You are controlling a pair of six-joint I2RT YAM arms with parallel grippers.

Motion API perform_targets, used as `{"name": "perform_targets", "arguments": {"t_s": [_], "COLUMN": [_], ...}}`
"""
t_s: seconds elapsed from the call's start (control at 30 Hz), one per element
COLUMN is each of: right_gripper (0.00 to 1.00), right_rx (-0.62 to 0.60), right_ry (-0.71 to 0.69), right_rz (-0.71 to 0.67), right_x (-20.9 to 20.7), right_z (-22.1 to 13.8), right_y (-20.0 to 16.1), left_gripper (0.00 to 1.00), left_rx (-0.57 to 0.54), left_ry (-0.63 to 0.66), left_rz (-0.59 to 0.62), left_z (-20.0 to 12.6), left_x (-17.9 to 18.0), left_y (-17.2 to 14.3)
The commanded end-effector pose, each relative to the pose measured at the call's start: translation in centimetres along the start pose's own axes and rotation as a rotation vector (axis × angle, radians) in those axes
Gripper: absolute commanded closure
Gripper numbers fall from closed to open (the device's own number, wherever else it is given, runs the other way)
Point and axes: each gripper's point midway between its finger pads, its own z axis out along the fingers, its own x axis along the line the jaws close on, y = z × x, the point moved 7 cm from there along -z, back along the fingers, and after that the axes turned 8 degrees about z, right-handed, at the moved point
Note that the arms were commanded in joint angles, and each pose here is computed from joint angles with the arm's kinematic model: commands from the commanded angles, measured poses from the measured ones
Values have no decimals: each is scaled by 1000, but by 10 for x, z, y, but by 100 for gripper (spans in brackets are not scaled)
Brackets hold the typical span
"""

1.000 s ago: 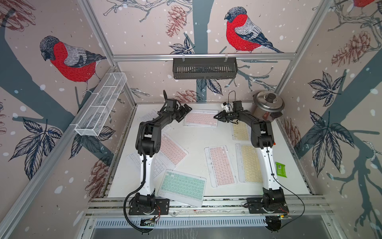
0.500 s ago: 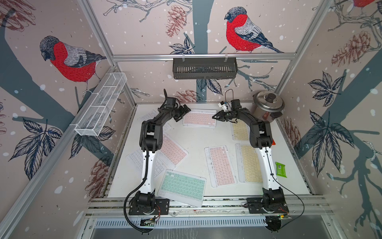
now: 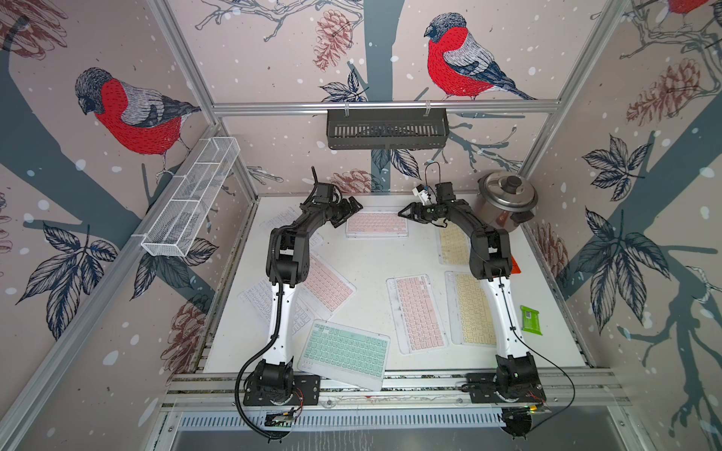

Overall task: Stack the numeric keypads
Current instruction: Place the numeric keypad at the numeric keypad.

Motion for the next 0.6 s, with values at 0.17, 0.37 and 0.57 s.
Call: {"name": "perform_targets", "arguments": {"t_s": [0.17, 0.37, 0.57], "right_gripper": [0, 0, 0], "right_rx": [-46, -143, -249], "right_ry": [-250, -298, -376], "right_rz": [-16, -24, 14], "right_x": [3, 31, 72], "right_z": [15, -13, -68], "right_y": [-2, 12, 1], "left_gripper": [3, 3, 3], "left_rx": [95, 71, 2], "left_ry": [54, 129, 182], "left_rz": [-55, -23, 39], "left_z": [1, -26, -86], "left_x": [6, 7, -22], "left_y": [-21, -4, 10]}}
